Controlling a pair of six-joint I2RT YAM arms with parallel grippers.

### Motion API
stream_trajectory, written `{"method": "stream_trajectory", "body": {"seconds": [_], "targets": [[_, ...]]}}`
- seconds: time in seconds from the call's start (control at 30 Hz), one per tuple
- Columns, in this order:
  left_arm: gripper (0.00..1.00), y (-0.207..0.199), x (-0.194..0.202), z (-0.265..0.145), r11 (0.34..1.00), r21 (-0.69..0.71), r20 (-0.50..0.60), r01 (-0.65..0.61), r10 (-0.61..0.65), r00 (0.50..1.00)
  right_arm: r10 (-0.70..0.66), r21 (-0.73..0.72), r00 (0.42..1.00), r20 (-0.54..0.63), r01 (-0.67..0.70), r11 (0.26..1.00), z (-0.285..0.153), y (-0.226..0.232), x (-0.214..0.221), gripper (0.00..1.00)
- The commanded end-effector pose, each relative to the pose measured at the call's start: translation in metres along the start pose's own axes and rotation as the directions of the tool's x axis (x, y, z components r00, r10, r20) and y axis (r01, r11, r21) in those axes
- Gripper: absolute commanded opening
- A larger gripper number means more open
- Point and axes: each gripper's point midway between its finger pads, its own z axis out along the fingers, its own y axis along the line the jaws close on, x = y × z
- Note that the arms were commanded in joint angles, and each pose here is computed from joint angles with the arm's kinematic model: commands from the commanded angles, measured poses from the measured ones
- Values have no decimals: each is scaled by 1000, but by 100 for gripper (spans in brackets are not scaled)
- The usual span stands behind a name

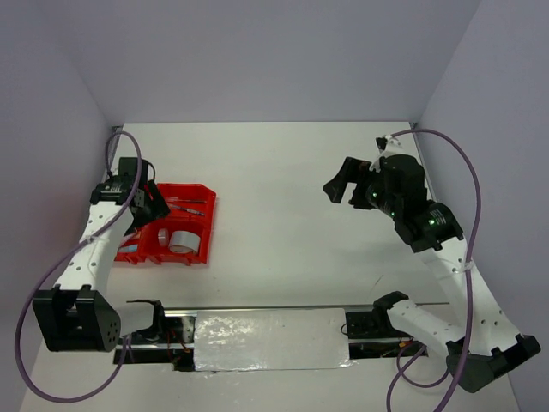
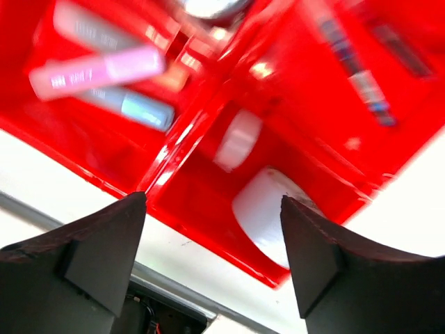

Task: Sort the stationery into containers
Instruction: Place the stationery in the storage box, then reset both arms

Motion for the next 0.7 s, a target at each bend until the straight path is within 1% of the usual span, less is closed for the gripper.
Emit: {"method": "stream_trajectory", "body": {"seconds": [0.0,0.03,0.07,0.1,0.13,0.17,0.2,0.23,0.27,0.3,0.37,0.4,0.43,0.47,0.5,0.53,0.57,0.6,0.67], "targets": [[91,-10,-33,-46,993,112,110,-49,36,993,-70,-5,993,98,71,997,-25,13,-38,100],[91,-11,-42,-61,987,142,154,-75,53,987,-94,33,992,85,92,995,-30,6,-37,100],[92,-10,-43,-67,985,150,161,-86,62,985,-106,64,987,122,98,993,-42,5,-51,100],[92,-10,-45,-76,981,170,178,-95,64,982,-120,93,988,97,111,989,-49,0,-47,100],[93,-10,-48,-84,976,185,202,-120,81,976,-143,111,985,99,132,985,-56,-3,-50,100],[93,-8,-49,-95,971,204,238,-126,76,968,-152,136,979,136,134,982,-70,-3,-62,100],[93,-7,-49,-99,967,215,255,-135,78,964,-160,162,980,116,140,977,-77,-9,-58,100],[93,-4,-47,-109,959,237,291,-154,81,953,-172,178,977,122,149,973,-85,-11,-61,100],[99,-6,-48,-115,950,260,322,-172,83,943,-178,188,972,156,148,971,-99,-10,-68,100],[99,-4,-45,-118,947,266,330,-182,88,940,-184,199,971,150,153,968,-107,-13,-66,100],[99,12,-37,-117,965,219,335,-144,64,940,-186,192,964,189,149,970,-128,-12,-69,100],[99,22,-25,-110,976,184,308,-116,55,950,-186,197,964,189,148,969,-135,-14,-66,100],[99,32,-23,-115,983,173,335,-67,5,942,-186,193,963,192,149,970,-140,-15,-63,100],[99,36,-19,-116,984,174,340,-45,-17,940,-183,188,960,214,143,972,-150,-17,-60,100],[99,41,-13,-117,985,169,330,-25,-32,944,-183,192,962,204,144,971,-155,-20,-55,100],[99,42,-10,-125,980,196,338,20,-87,937,-184,193,962,201,145,970,-159,-22,-52,100],[99,37,-7,-132,970,242,332,19,-101,938,-182,195,962,204,142,970,-166,-24,-49,100],[99,34,-11,-151,954,299,354,26,-136,925,-182,204,966,182,144,968,-170,-28,-41,100],[99,33,-6,-182,916,401,362,34,-192,912,-179,185,965,194,143,972,-184,-27,-36,100]]}}
